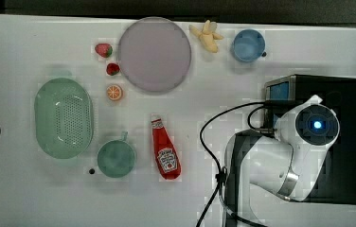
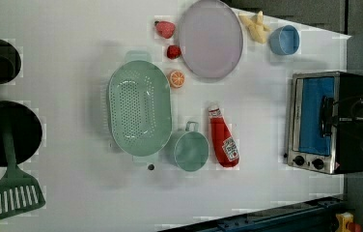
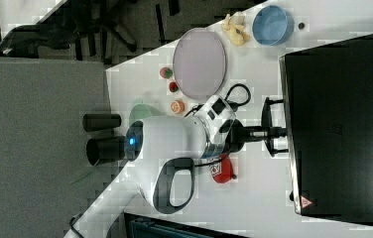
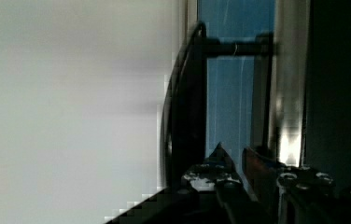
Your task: Flap open oven.
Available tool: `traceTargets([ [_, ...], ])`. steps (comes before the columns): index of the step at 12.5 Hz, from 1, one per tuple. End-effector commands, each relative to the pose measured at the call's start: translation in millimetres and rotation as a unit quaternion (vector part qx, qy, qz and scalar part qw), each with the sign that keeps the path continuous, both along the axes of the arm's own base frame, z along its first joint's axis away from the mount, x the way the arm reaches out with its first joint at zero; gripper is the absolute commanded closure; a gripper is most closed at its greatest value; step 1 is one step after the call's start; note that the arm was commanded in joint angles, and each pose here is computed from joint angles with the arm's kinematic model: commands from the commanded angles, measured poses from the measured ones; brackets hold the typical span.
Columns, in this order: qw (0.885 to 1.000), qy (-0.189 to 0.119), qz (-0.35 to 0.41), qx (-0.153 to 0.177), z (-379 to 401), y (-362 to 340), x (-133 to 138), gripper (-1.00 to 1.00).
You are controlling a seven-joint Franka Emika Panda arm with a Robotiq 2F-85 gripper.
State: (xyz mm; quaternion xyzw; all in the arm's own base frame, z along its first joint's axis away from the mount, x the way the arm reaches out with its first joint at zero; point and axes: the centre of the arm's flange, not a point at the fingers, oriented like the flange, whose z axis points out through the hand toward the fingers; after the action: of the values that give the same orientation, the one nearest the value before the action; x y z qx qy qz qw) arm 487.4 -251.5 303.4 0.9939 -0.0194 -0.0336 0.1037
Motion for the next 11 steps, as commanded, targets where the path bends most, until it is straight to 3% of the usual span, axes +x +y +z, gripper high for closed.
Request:
traceTargets([
  [1,1.000,-0.011,0.012,0.000,6,-3,-2,0.65],
  [5,1.000,-0.003,0.018,-0.011,1,18,4,0.65],
  [11,0.997,0.016,0.025,-0.069,-26,95,11,0.65],
])
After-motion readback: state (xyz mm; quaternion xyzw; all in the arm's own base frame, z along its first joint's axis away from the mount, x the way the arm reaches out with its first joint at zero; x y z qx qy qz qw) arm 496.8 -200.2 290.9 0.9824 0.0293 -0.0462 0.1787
